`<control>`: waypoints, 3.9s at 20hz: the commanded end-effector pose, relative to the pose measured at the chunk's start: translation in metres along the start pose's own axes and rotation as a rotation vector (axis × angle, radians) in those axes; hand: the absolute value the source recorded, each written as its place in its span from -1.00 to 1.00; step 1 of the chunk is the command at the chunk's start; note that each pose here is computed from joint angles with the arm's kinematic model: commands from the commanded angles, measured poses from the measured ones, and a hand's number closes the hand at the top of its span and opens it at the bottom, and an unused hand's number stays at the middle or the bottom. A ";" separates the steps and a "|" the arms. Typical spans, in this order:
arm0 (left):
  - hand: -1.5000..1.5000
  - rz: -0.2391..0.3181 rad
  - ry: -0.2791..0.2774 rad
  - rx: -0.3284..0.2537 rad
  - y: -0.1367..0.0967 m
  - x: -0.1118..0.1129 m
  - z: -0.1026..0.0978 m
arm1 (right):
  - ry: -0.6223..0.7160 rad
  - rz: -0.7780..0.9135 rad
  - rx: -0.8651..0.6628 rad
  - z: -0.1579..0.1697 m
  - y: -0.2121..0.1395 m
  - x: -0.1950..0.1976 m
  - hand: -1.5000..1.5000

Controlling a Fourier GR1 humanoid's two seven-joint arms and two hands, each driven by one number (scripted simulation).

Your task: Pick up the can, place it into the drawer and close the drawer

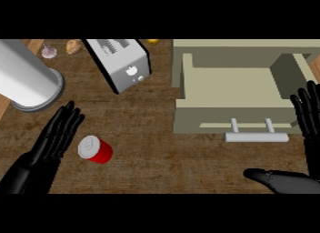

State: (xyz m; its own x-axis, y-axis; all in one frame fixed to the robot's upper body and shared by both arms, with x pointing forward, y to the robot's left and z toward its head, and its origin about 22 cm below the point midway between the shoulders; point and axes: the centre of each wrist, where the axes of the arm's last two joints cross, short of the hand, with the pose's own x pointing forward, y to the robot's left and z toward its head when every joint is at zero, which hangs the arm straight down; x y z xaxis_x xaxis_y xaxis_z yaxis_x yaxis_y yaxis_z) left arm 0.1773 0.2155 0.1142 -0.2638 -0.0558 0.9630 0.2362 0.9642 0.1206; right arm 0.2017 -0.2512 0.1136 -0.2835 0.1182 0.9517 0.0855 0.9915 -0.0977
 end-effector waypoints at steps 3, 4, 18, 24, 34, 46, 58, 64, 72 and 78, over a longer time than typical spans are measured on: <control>-1.00 -0.022 0.094 -0.008 -0.003 0.006 0.016 | 0.106 0.001 -0.017 0.020 -0.020 -0.003 -1.00; -1.00 -0.022 0.104 -0.007 -0.012 0.015 0.020 | 0.065 -0.002 -0.038 0.018 -0.014 -0.011 -1.00; -1.00 0.041 0.172 0.075 0.016 0.008 0.029 | 0.077 0.000 -0.026 0.048 -0.040 -0.030 -1.00; -1.00 0.030 0.176 0.084 0.017 -0.007 0.016 | 0.099 0.025 -0.023 0.032 -0.033 -0.029 -1.00; -1.00 0.015 0.173 0.104 0.013 -0.062 0.004 | 0.089 0.010 -0.027 0.044 -0.034 -0.034 -1.00; -1.00 -0.009 0.219 0.153 0.038 -0.115 0.021 | 0.072 -0.007 -0.020 0.046 -0.046 -0.031 -1.00; -1.00 -0.021 0.250 0.133 0.030 -0.151 0.025 | 0.062 0.005 -0.016 0.041 -0.037 -0.030 -1.00; -1.00 -0.009 0.264 0.155 0.060 -0.159 0.031 | 0.066 0.026 -0.026 0.032 -0.049 -0.030 -1.00; -1.00 0.004 0.299 0.159 0.075 -0.191 0.048 | 0.053 0.001 -0.038 0.048 -0.039 -0.034 -1.00; -1.00 0.020 0.319 0.175 0.075 -0.218 0.034 | 0.045 0.013 -0.013 0.046 -0.051 -0.020 -1.00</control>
State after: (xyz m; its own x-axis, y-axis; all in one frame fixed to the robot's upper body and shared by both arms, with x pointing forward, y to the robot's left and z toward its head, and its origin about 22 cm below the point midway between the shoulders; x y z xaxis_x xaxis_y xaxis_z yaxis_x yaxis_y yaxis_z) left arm 0.2036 0.3064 -0.0801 0.0399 -0.0926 0.9949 0.0705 0.9935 0.0896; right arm 0.1581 -0.2982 0.0794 -0.2251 0.1296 0.9657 0.1136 0.9878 -0.1061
